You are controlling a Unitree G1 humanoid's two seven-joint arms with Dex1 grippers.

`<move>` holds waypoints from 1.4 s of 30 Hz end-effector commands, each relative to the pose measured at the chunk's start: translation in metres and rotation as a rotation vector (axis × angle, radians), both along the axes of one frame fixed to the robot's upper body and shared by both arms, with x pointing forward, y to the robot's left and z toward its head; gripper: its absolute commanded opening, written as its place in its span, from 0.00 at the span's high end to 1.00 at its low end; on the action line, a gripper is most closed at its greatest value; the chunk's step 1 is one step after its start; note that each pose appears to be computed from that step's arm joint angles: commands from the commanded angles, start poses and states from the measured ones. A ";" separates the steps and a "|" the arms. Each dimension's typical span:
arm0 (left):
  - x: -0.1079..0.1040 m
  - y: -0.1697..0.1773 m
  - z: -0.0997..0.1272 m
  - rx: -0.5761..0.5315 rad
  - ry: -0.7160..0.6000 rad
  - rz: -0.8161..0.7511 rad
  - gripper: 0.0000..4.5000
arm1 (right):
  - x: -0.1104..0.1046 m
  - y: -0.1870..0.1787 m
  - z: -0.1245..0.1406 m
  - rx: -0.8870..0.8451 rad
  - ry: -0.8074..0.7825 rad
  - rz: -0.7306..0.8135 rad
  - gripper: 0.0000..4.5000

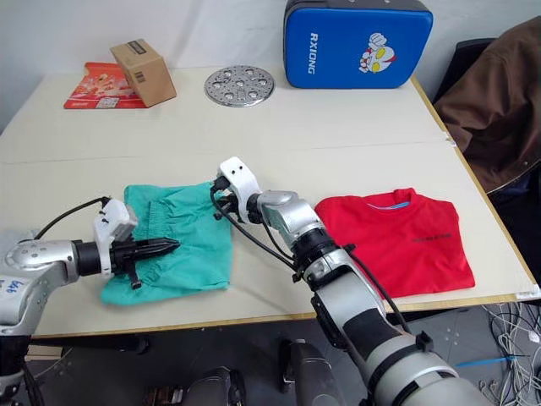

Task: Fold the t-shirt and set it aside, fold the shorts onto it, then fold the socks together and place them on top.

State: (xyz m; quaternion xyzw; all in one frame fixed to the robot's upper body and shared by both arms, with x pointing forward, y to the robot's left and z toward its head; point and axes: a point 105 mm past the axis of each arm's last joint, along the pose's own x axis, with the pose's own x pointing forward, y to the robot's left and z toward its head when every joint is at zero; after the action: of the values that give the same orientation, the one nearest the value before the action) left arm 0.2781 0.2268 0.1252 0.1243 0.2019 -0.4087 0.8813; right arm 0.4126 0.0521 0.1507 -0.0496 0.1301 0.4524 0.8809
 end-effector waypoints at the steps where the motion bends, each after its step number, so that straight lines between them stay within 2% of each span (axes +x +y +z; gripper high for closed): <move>1: -0.008 0.013 0.025 -0.031 -0.067 0.036 0.99 | -0.001 -0.002 0.038 0.168 0.015 0.056 1.00; 3: -0.011 0.018 0.038 -0.084 -0.077 0.059 1.00 | -0.013 -0.004 0.046 0.231 0.106 0.144 0.96; 6: -0.016 0.024 0.051 -0.113 -0.087 0.042 0.86 | -0.044 -0.008 0.036 0.233 0.296 0.274 0.80; 12: -0.015 0.028 0.064 -0.110 -0.113 0.019 0.44 | -0.061 -0.012 0.008 0.187 0.417 0.269 0.33; 16: -0.013 0.026 0.069 -0.111 -0.140 0.002 0.15 | -0.067 0.004 -0.008 0.204 0.503 0.256 0.01; 17: -0.012 0.026 0.070 -0.110 -0.143 0.002 0.08 | -0.067 0.008 -0.011 0.200 0.510 0.253 0.00; 18: -0.012 0.026 0.070 -0.109 -0.148 0.002 0.01 | -0.069 0.013 -0.014 0.196 0.524 0.254 0.00; 25: -0.009 0.023 0.074 -0.111 -0.171 0.003 0.01 | -0.084 0.049 -0.015 0.228 0.587 0.312 0.00; 28: -0.009 0.022 0.075 -0.116 -0.177 0.002 0.00 | -0.083 0.055 -0.016 0.231 0.587 0.303 0.13; 34: -0.010 0.015 0.076 -0.144 -0.174 -0.020 0.00 | -0.082 0.051 -0.010 0.244 0.569 0.314 0.59; 39: -0.015 -0.013 0.081 -0.222 -0.146 -0.139 0.00 | -0.078 0.027 0.012 0.256 0.493 0.306 0.98; 42: -0.019 -0.038 0.089 -0.287 -0.127 -0.245 0.00 | -0.084 0.002 0.024 0.230 0.437 0.310 0.98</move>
State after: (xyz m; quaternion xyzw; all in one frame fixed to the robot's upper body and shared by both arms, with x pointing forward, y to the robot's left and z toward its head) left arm 0.2663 0.2038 0.2045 0.0482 0.0857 -0.4957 0.8629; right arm 0.3378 0.0556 0.1555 0.1347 0.2824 0.5695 0.7601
